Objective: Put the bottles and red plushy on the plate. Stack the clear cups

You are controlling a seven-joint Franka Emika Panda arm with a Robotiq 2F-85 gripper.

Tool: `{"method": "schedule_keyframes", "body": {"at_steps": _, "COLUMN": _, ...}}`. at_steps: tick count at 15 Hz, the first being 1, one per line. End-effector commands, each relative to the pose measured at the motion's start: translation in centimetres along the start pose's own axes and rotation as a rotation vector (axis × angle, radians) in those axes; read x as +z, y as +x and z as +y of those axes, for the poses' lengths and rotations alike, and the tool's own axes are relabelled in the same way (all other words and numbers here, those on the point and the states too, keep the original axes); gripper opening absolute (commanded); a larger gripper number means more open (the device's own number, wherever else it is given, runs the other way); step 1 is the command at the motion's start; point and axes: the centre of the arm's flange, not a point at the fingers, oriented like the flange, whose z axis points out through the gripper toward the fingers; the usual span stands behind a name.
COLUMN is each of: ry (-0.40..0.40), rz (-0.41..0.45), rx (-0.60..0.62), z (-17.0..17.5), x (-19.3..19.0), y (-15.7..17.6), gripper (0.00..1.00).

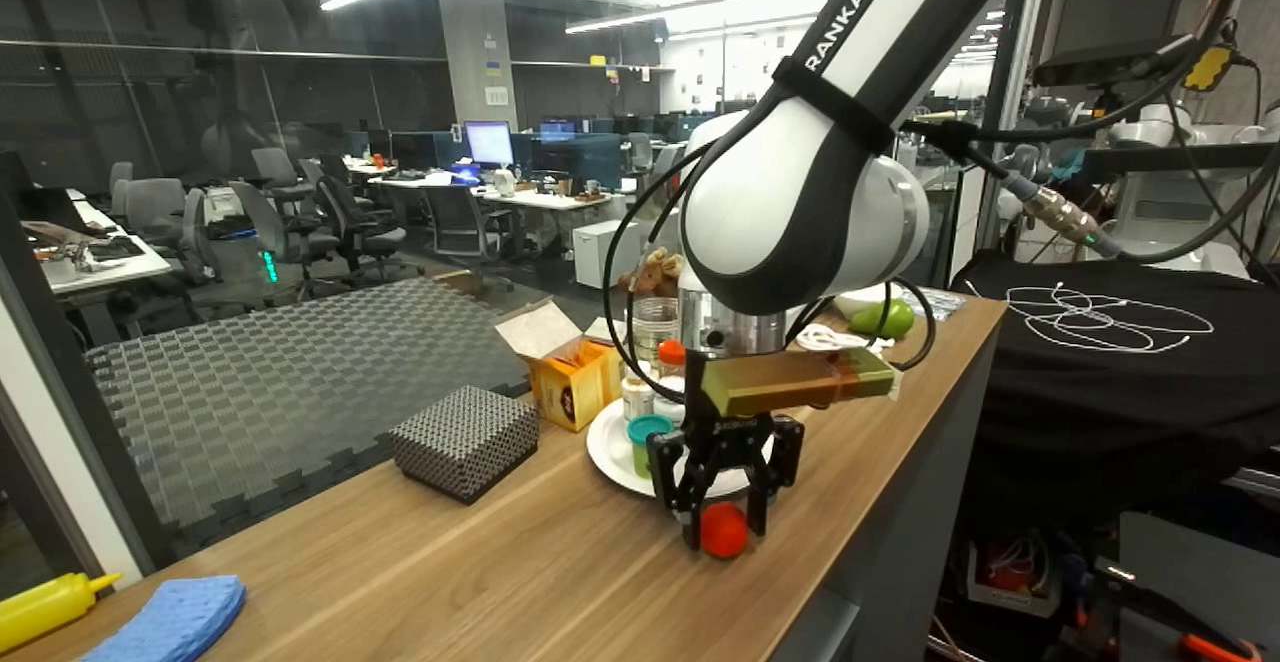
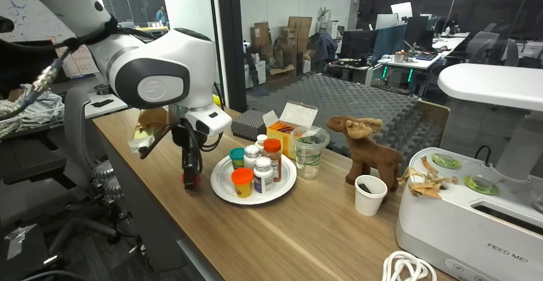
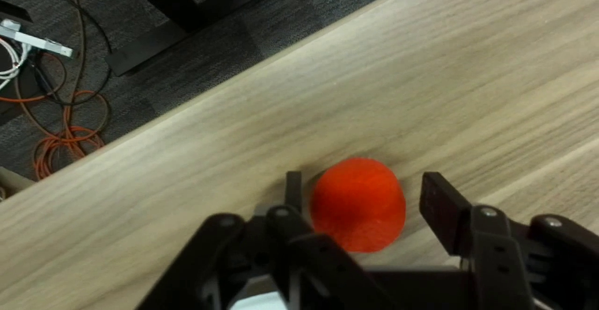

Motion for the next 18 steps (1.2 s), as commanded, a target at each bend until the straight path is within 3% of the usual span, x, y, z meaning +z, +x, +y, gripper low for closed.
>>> {"method": "schedule_keyframes", "body": {"at_steps": 1, "ry": 0.019, "rz": -0.006, "rx": 0.002, "z": -0.1, "x": -0.7, "y": -0.5, "gripper": 0.35}}
{"method": "schedule_keyframes", "body": {"at_steps": 2, "ry": 0.02, "rz": -0.002, "rx": 0.004, "z": -0.1, "x": -0.8, "y": -0.6, "gripper": 0.26}}
{"method": "schedule_keyframes", "body": {"at_steps": 3, "ry": 0.021, "rz": 0.001, "rx": 0.006, "z": 0.0, "x": -0.8, "y": -0.6, "gripper": 0.25}}
{"method": "schedule_keyframes", "body": {"at_steps": 12, "ry": 0.058, "rz": 0.084, "rx": 0.034, "z": 0.8, "x": -3.5, "y": -1.1, "gripper": 0.25}}
{"method": "schedule_keyframes", "body": {"at_steps": 18, "ry": 0.092, "rz": 0.169, "rx": 0.079, "z": 1.8, "x": -5.7, "y": 3.3, "gripper": 0.25}}
